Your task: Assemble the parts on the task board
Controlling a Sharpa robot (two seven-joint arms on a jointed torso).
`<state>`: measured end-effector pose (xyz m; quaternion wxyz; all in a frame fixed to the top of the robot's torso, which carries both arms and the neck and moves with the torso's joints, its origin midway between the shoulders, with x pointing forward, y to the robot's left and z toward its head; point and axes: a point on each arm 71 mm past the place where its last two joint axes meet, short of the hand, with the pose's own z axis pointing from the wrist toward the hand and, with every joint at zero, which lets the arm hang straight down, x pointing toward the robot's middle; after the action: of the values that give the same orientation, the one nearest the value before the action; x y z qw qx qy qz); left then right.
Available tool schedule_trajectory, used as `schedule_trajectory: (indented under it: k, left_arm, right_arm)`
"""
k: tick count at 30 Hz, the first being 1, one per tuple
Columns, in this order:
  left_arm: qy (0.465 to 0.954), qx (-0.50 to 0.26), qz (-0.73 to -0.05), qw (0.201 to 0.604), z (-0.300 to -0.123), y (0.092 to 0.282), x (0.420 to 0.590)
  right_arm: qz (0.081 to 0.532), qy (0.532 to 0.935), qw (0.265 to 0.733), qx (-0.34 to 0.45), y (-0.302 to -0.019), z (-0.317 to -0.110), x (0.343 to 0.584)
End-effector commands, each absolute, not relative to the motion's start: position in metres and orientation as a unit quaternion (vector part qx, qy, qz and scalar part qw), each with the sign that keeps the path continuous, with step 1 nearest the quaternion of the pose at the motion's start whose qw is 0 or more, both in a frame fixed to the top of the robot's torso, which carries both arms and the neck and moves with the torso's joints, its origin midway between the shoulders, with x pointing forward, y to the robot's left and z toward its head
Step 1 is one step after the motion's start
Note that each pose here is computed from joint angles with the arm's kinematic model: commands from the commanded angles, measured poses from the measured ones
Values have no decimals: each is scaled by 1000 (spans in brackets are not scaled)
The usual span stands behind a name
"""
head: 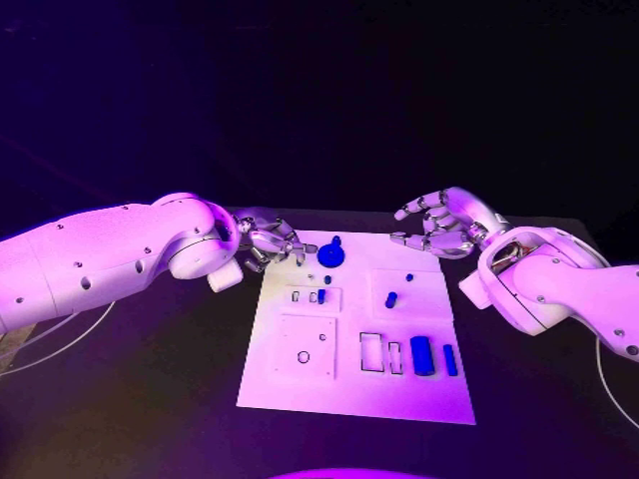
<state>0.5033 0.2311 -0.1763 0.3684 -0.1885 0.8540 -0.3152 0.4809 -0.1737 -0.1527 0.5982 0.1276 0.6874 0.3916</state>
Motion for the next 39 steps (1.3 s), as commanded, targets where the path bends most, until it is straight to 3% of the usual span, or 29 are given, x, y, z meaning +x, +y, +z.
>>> schedule_trajectory:
  k: [1,19,30,39]
  left_arm:
    - [908,-109,-202,349,-182,228,503]
    - [922,-40,-168,348,-186,178,518]
    - [930,-23,-157,332,-200,160,522]
    - [933,-18,-153,325,-204,159,521]
  right_arm:
    - [400,704,568,149,-178,-156,483]
    - [378,713,570,151,-192,-158,488]
    - [374,715,570,152,-194,-158,489]
    - [372,716,571,153,-195,-159,489]
